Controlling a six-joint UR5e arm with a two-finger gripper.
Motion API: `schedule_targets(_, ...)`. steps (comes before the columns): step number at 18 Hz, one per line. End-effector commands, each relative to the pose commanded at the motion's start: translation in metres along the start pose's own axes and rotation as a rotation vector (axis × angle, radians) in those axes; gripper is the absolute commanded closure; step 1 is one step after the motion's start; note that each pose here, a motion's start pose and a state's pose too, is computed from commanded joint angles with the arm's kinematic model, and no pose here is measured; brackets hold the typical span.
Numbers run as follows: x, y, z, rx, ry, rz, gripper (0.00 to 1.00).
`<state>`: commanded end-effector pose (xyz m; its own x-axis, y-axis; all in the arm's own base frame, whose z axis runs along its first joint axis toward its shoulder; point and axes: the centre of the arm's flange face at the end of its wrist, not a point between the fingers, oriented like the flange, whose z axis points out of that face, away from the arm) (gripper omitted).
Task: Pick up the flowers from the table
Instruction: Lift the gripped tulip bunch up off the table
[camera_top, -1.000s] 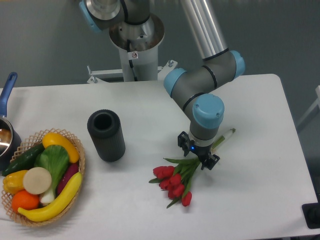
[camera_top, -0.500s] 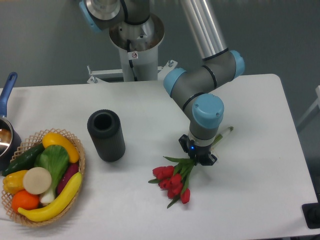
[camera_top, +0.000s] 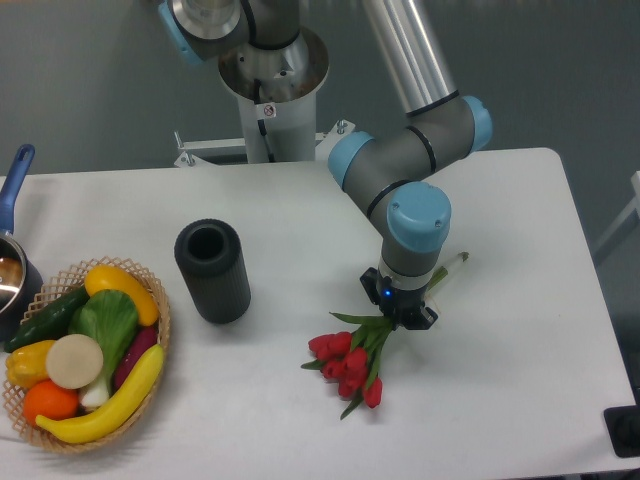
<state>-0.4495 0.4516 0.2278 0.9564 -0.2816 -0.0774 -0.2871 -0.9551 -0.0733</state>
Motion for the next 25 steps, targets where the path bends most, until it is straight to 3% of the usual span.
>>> schedule_targets(9,-0.02,0.001,-0.039,0.012,-0.075,-0.009,0.81)
schedule_targets(18,-0.051,0.011,-0.089,-0.013,-0.001,-0.044,0.81)
schedule_targets(25,-0.072,0.026,-0.109,-0.008,-0.027,-0.083,0.77)
